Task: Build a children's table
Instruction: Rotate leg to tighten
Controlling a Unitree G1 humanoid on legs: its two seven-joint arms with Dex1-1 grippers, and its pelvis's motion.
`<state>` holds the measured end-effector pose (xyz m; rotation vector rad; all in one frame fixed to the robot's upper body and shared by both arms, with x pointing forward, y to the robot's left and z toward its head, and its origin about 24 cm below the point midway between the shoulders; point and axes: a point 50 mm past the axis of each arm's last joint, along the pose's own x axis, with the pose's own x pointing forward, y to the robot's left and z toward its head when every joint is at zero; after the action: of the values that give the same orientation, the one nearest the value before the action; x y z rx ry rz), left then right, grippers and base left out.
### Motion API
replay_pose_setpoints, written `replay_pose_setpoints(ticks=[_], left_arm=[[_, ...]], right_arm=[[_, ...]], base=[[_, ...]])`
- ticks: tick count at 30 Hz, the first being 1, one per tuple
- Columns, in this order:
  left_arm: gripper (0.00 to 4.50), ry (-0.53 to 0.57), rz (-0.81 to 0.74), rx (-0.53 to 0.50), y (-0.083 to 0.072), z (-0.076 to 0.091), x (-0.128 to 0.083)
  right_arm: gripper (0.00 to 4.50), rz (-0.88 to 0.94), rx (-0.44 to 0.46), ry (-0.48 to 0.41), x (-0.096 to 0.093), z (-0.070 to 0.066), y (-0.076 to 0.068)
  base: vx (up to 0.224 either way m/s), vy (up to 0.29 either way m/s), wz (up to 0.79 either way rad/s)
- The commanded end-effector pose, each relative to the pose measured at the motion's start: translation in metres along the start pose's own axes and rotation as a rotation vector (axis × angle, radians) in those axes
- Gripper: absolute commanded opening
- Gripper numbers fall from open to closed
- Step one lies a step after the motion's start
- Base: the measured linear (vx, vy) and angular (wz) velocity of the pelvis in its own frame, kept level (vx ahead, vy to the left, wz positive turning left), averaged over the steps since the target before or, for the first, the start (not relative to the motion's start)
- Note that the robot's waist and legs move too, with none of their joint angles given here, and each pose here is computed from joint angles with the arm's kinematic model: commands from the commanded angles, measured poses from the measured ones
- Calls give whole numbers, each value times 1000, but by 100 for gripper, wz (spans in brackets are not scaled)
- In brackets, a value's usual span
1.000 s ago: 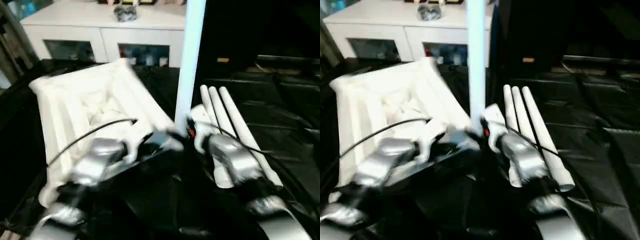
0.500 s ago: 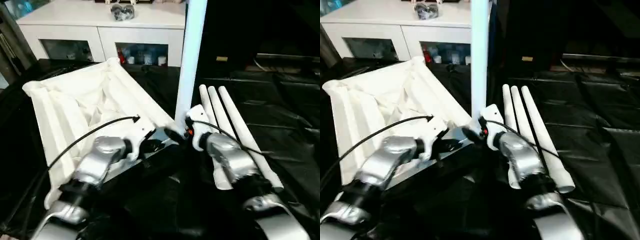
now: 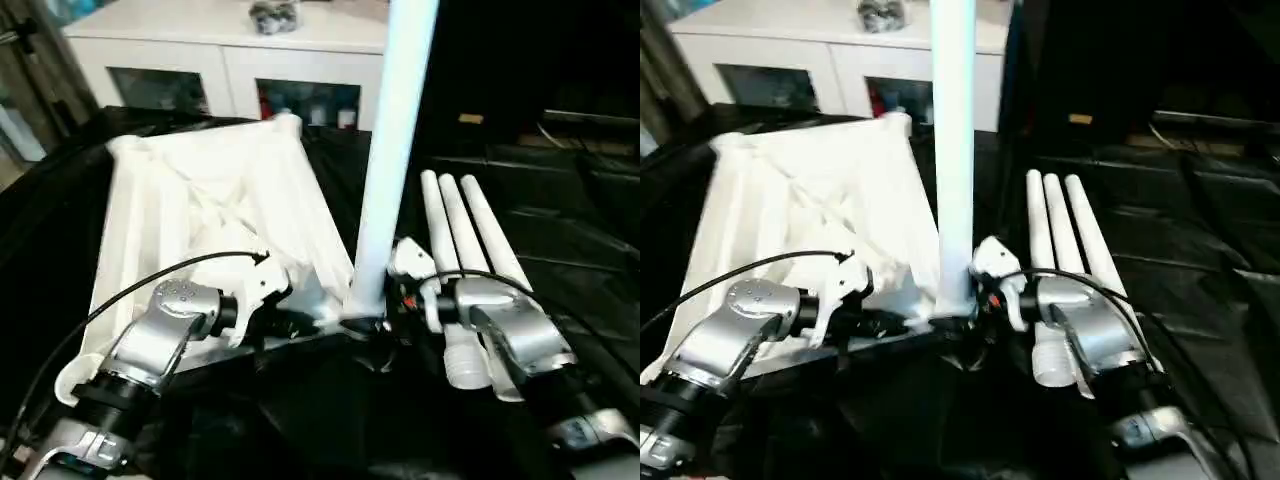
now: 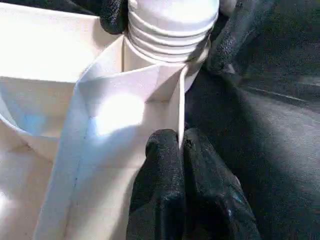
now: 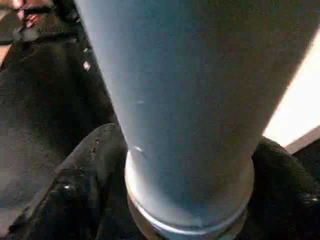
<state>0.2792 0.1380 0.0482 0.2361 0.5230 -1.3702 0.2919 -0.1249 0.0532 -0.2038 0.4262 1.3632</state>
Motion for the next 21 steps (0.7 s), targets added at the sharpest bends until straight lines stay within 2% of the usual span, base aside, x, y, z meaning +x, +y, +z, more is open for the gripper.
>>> replay_pose_setpoints(ticks=[1, 3, 9, 13, 14, 17, 21], left_arm=[[0, -56, -93, 46, -7, 15, 7], [0, -54, -99, 44, -8, 15, 7], [0, -64, -72, 46, -7, 16, 10], [0, -96, 42, 27, 2, 22, 19], [0, -113, 117, 6, 9, 26, 24], [0, -125, 229, -21, 18, 32, 31], [0, -118, 354, -43, 27, 37, 38]], right_arm=[[336, 100, 5, 6, 11, 0, 13], [306, 114, 9, 7, 13, 0, 16], [276, 71, 5, -29, 21, 2, 16], [272, -144, 53, -54, 33, -1, 1], [272, -278, 92, -47, 40, -5, -8], [271, -440, 176, -32, 49, -10, -19], [271, -556, 229, -38, 60, -10, -23]], base=[[0, 0, 0], [0, 0, 0], [0, 0, 0], [0, 0, 0], [0, 0, 0], [0, 0, 0], [0, 0, 0]])
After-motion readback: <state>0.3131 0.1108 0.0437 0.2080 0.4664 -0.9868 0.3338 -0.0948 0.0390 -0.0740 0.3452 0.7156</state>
